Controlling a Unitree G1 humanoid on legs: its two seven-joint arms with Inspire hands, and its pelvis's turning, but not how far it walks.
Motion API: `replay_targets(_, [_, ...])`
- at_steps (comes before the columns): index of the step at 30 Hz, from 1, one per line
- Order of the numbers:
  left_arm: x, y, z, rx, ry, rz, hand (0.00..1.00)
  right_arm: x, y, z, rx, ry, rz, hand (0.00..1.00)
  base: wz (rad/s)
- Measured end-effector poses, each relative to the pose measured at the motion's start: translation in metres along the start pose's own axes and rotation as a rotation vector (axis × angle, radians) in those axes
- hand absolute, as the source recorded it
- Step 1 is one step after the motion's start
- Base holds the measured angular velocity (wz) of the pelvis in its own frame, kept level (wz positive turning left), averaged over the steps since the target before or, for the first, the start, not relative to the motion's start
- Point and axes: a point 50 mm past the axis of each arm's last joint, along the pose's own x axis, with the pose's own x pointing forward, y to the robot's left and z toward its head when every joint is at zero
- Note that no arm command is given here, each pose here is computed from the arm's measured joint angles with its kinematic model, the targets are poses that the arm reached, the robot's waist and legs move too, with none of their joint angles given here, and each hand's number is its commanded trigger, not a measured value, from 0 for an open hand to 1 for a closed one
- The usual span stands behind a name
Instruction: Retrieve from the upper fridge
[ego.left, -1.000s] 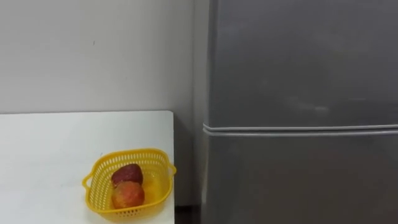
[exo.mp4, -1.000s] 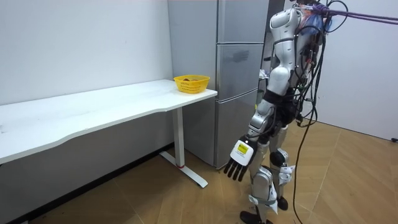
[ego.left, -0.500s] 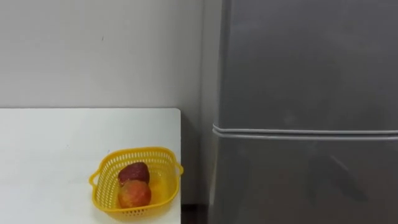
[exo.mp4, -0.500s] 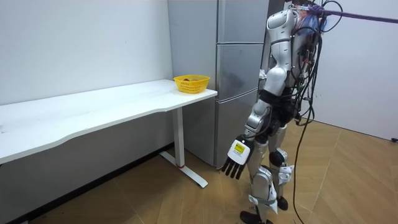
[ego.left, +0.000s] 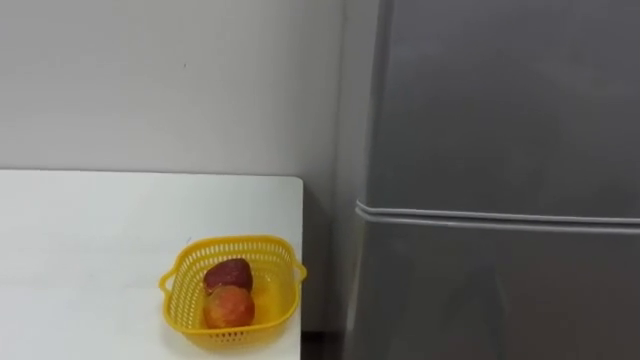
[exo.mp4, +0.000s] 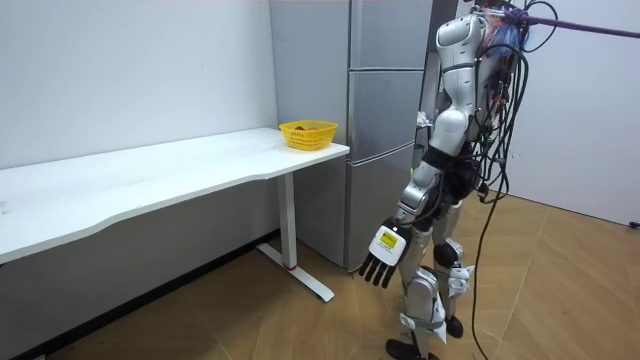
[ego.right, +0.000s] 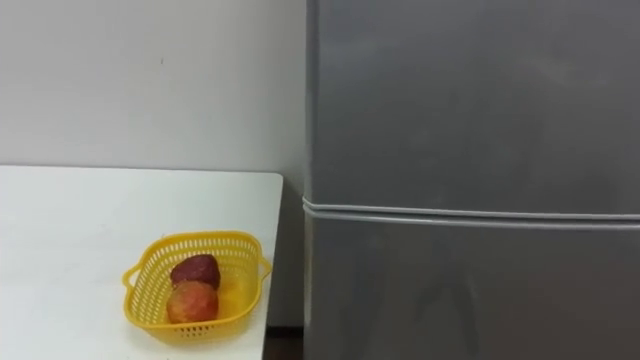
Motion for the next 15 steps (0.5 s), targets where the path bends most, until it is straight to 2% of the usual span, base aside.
replay_targets(4, [0.001,-0.001,-0.002,0.0,0.004,-0.004,0.0,-0.003,0.011,-0.025,-0.002,0.101,0.048,0.0,0.07])
replay_targets(15, [0.0,-0.005,-0.013,0.038,0.06,-0.021,0.0,-0.008,0.02,-0.048,-0.001,0.203,0.1,0.0,0.0])
